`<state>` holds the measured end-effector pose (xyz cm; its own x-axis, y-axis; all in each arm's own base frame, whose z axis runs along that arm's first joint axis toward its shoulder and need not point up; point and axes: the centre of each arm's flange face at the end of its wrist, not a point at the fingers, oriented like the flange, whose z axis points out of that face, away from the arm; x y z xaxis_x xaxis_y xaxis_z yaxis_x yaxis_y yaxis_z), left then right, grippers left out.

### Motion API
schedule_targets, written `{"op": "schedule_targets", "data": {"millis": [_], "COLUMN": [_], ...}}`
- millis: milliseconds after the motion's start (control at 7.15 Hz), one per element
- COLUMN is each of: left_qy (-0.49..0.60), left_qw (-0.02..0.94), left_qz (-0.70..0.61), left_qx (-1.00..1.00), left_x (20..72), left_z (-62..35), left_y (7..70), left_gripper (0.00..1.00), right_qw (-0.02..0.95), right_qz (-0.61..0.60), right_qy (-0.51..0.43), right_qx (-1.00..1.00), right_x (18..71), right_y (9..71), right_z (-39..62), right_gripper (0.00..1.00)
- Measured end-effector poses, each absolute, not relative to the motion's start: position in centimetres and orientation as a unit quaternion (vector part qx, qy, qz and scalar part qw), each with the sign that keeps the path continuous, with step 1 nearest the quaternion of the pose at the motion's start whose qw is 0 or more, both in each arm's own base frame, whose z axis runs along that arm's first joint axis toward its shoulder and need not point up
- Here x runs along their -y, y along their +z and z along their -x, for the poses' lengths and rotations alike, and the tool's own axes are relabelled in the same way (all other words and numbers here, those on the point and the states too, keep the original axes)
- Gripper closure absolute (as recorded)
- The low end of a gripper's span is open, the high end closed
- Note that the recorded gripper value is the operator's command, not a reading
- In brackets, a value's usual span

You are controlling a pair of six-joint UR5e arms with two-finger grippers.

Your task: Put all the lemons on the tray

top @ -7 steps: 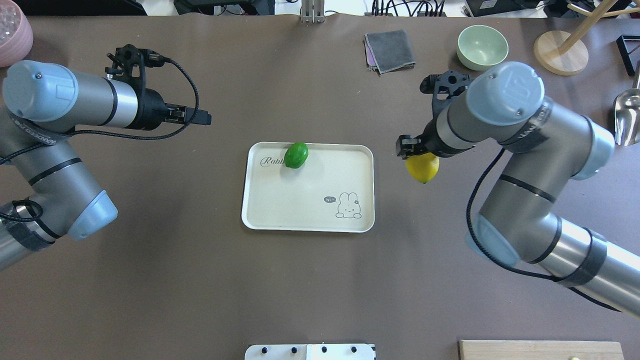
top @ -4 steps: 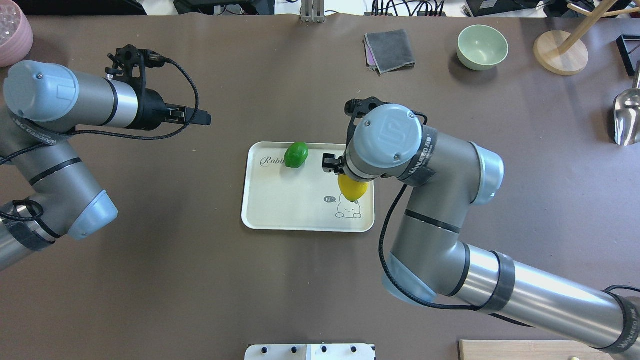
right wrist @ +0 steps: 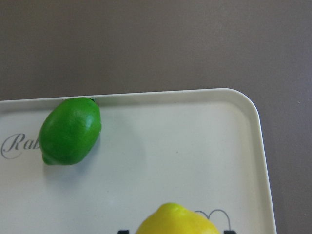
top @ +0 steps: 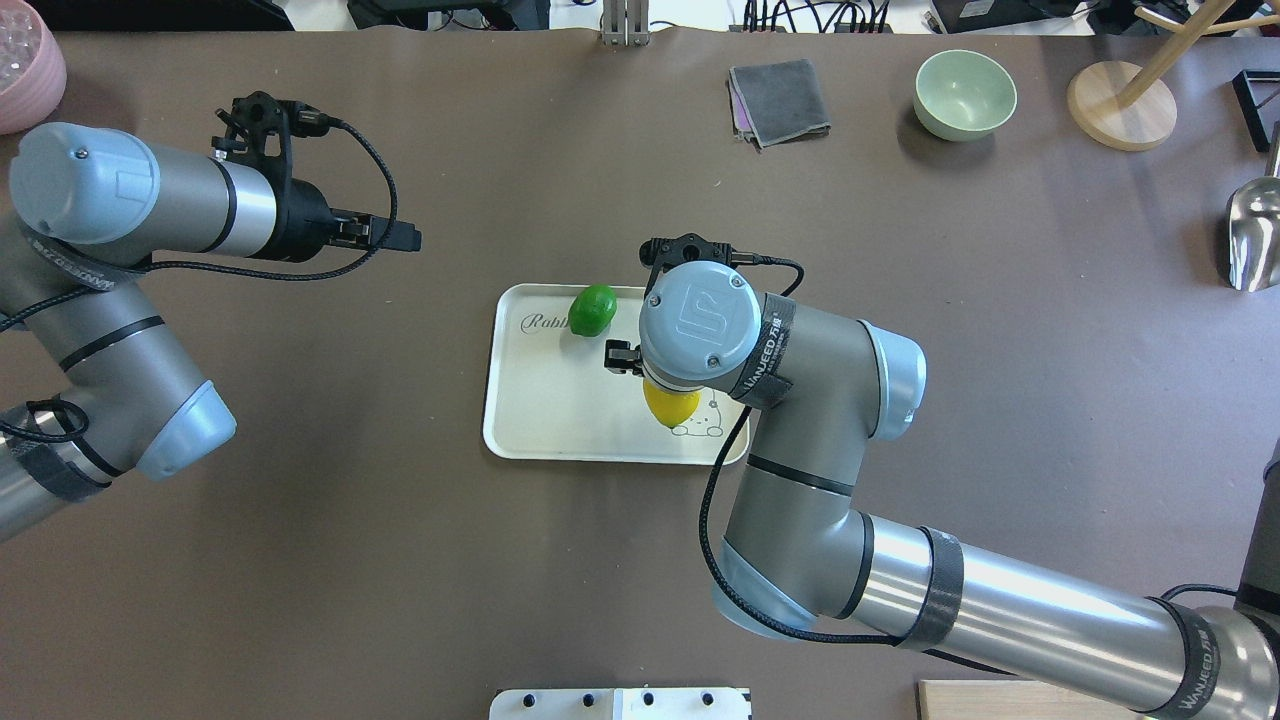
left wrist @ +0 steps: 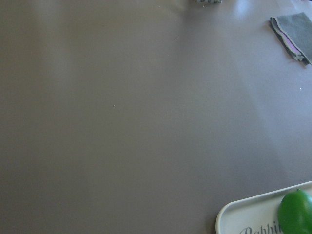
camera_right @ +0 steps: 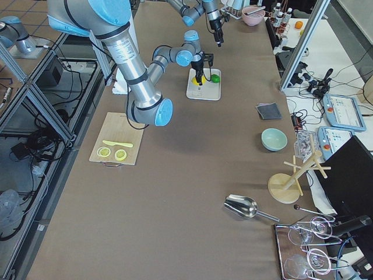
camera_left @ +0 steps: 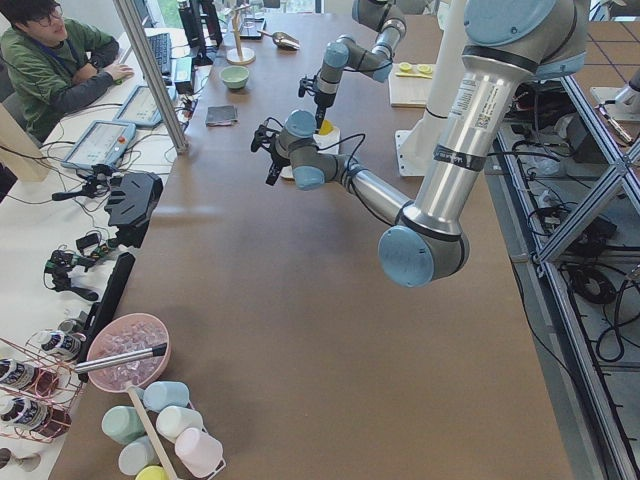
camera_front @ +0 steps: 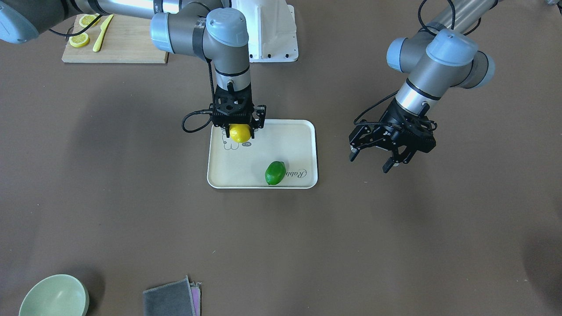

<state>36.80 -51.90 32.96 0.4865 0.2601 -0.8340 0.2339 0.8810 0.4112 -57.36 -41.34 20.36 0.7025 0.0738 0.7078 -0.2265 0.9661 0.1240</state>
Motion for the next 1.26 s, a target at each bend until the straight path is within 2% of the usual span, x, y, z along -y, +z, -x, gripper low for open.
{"op": "schedule_targets", "data": {"millis": [140,280,839,1259], "left_qy": [0.008,0.008,0.009,0.022], "left_qw": [0.827,0.827,0.827,0.829], "left_qz": [-0.244,-0.244,-0.244,-0.25], "left_qx": [-0.506,-0.506,-0.507,-0.5], "left_x": [51.9,51.9,51.9,52.6], "left_z": [-36.8,-36.8,-36.8,-35.2], "left_y": [33.0,33.0,32.9,33.3], "left_gripper": [0.03,0.03,0.03,0.03], "right_qw": [0.919,0.921,0.92,0.917], "right_qz": [-0.109,-0.117,-0.14,-0.145], "right_qy": [0.078,0.075,0.063,0.016], "right_qx": [0.37,0.363,0.359,0.372], "right_x": [41.6,41.9,43.5,51.2], "right_y": [20.8,21.3,20.6,19.7], "right_z": [57.6,57.7,56.4,47.3], "right_gripper": [0.59,0.01,0.0,0.0]}}
